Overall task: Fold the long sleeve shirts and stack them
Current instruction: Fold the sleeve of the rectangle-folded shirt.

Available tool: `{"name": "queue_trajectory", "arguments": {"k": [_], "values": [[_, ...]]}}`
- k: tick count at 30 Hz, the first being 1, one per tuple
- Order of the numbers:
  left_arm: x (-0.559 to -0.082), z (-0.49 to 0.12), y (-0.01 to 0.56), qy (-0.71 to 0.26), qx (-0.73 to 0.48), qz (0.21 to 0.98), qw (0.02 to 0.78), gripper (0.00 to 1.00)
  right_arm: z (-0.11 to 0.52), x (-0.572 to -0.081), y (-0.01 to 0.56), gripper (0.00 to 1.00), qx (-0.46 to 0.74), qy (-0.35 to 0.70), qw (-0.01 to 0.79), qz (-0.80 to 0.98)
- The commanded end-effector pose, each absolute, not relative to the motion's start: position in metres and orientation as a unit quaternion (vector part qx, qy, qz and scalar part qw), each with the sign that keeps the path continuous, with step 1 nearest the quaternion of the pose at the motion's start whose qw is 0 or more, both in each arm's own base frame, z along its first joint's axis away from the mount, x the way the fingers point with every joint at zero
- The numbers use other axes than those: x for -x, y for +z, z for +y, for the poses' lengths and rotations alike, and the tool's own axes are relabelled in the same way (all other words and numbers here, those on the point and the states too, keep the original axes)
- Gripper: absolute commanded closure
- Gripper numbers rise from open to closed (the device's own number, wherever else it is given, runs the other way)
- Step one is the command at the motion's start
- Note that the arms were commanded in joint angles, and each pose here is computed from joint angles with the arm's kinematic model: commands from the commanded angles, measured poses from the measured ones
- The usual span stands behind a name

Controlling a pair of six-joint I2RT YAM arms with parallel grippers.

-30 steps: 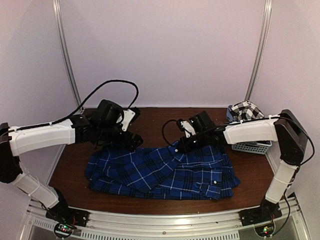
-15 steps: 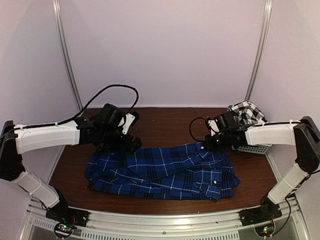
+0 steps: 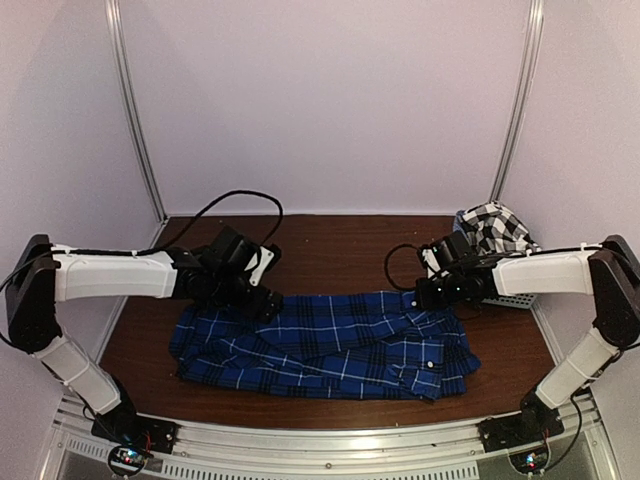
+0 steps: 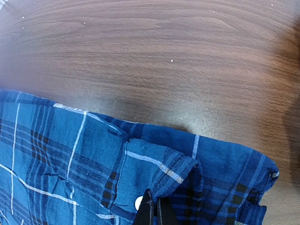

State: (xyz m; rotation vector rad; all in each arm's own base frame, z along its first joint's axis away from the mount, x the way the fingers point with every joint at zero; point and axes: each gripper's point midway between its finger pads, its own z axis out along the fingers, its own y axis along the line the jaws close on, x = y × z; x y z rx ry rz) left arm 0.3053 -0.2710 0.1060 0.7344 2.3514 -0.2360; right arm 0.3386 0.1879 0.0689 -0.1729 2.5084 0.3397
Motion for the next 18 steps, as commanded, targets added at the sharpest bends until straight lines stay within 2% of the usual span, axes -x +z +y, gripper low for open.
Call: {"name": "queue_trajectory", "arguments": {"k": [1, 3, 7, 14, 18], "values": [[-0.31, -0.271, 0.099, -0.093, -0.268, 0.899, 0.333, 0.04, 0.172, -0.337, 0.066, 1.0, 0.047, 0.098, 0.299, 0.948], [-0.309, -0.269, 0.093, -0.088, -0.267, 0.902, 0.329, 0.04, 0.17, -0.336, 0.061, 1.0, 0.045, 0.094, 0.294, 0.95], [-0.305, -0.264, 0.073, -0.077, -0.265, 0.909, 0.312, 0.04, 0.169, -0.334, 0.057, 0.9, 0.045, 0.091, 0.29, 0.952], [-0.296, -0.257, 0.04, -0.064, -0.267, 0.919, 0.283, 0.04, 0.171, -0.334, 0.074, 0.51, 0.051, 0.099, 0.308, 0.945], [-0.288, -0.255, 0.025, -0.064, -0.267, 0.923, 0.27, 0.04, 0.177, -0.328, 0.086, 0.44, 0.056, 0.118, 0.322, 0.938]]}}
